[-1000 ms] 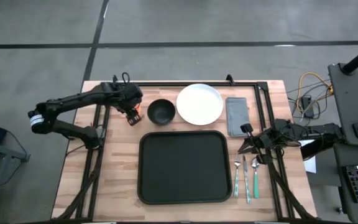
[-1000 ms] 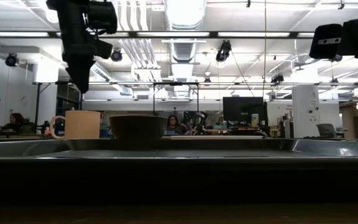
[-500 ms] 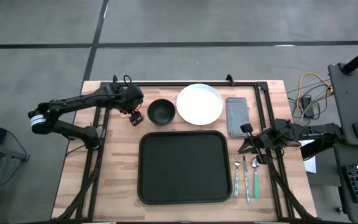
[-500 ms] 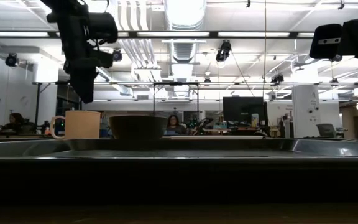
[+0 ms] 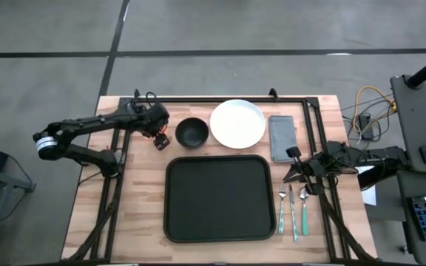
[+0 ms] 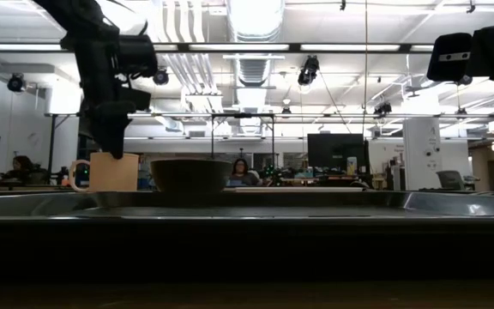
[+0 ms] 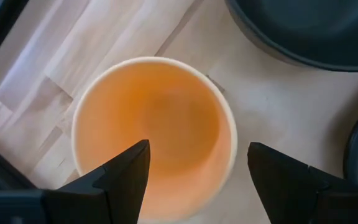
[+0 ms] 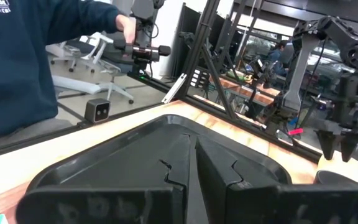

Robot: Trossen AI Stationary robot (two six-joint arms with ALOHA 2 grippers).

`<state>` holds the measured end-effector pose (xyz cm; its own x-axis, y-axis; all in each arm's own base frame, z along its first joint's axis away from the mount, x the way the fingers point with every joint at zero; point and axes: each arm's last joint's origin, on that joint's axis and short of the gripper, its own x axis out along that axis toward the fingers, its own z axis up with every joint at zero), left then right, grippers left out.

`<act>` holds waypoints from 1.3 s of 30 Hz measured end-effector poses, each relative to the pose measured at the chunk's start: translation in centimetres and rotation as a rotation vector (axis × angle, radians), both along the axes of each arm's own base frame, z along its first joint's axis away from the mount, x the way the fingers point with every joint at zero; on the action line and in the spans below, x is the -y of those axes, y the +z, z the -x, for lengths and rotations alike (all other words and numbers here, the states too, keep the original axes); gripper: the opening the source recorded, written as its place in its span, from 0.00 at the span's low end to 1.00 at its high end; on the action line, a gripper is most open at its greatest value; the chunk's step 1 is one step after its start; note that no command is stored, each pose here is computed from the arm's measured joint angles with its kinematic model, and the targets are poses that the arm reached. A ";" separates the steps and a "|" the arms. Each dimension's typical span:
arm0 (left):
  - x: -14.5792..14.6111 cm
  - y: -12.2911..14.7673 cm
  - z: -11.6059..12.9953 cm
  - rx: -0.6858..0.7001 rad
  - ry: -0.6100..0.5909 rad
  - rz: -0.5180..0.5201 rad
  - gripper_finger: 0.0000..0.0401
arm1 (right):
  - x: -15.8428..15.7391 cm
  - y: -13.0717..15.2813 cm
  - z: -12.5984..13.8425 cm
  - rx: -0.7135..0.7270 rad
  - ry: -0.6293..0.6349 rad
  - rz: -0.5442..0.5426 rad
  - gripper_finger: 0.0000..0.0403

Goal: Set up tray
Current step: Put the orange mug on the black serving tray

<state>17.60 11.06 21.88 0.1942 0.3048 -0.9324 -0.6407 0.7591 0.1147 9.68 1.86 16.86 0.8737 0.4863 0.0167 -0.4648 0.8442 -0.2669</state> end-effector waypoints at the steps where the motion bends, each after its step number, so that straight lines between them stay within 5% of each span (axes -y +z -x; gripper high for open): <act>1: 0.0 -0.2 0.0 0.000 0.000 0.001 0.62 | 0.0 0.0 0.0 0.000 0.000 0.000 0.04; 10: 0.1 -0.8 0.2 -0.008 0.000 0.006 0.54 | 0.0 0.0 0.0 0.000 0.000 0.000 0.04; 23: 0.1 -0.6 0.1 0.001 -0.010 0.005 0.03 | 0.0 0.0 0.0 0.000 0.000 0.000 0.04; 39: 0.4 0.9 -0.3 0.008 -0.052 0.033 0.00 | 0.0 0.0 0.0 0.000 0.000 0.000 0.04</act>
